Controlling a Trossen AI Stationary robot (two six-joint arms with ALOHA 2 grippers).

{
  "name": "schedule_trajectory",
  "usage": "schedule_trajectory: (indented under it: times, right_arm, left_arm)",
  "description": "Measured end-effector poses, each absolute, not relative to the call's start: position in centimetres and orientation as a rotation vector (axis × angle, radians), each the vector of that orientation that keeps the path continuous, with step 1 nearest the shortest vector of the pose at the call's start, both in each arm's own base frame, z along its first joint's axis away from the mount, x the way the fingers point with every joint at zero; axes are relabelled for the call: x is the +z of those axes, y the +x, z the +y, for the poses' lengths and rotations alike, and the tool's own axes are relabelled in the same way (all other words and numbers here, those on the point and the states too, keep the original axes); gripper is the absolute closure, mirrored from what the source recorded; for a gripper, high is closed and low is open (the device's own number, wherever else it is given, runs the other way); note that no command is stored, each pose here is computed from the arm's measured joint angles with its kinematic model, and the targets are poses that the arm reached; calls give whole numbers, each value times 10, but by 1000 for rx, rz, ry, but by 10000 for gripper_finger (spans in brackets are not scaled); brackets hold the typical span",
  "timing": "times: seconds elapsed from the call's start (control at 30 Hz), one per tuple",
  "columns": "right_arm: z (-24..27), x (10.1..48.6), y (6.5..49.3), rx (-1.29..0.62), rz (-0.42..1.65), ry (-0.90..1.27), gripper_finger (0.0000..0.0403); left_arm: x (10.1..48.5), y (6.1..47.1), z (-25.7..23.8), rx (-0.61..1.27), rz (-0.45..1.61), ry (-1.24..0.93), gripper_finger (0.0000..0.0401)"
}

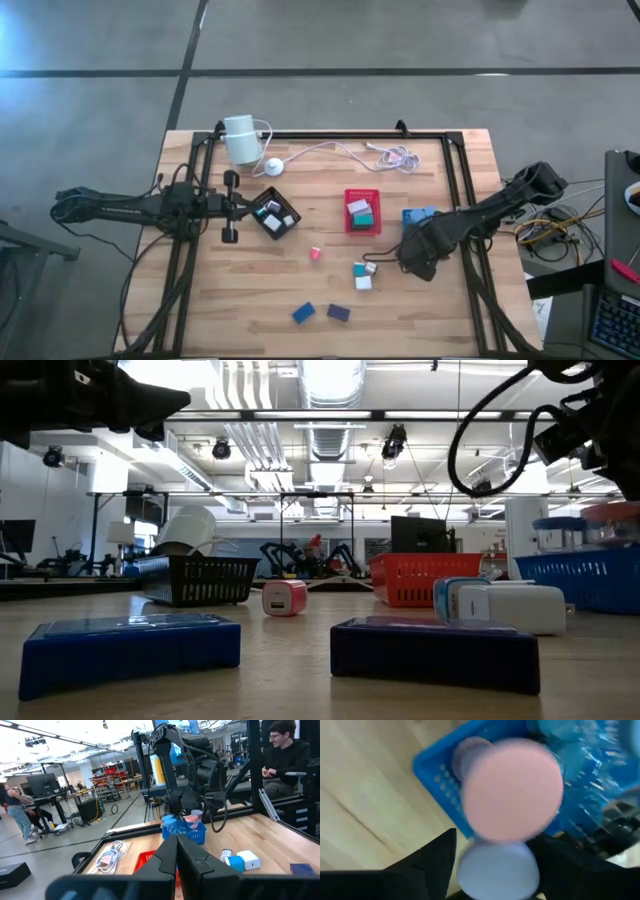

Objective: Pick & Place Office items
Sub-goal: Put the purple hourglass into the blue bin, then put the bottom violet digital clock into the red bin

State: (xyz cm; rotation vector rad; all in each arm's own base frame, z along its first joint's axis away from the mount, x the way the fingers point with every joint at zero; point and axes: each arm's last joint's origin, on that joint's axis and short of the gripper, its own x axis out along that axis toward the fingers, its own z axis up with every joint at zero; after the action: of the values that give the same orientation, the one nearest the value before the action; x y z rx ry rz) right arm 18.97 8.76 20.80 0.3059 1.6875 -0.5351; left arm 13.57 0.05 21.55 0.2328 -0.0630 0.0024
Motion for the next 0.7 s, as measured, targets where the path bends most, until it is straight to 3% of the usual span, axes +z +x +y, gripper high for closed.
schedule_trajectory:
  times: [0.23, 0.43, 0.57, 0.7]
  right_arm:
    - [89, 222, 192, -521, 1694, 289, 122]
    - [90, 254, 195, -532, 1683, 272, 108]
    - [94, 285, 202, -513, 1514, 227, 115]
    - [105, 322, 198, -518, 1159, 83, 138]
  left_arm:
    - [215, 136, 0, 2, -63, 233, 387]
    - [215, 136, 0, 2, -63, 233, 387]
    - [215, 136, 0, 2, -63, 233, 387]
    - [215, 136, 0, 2, -63, 234, 387]
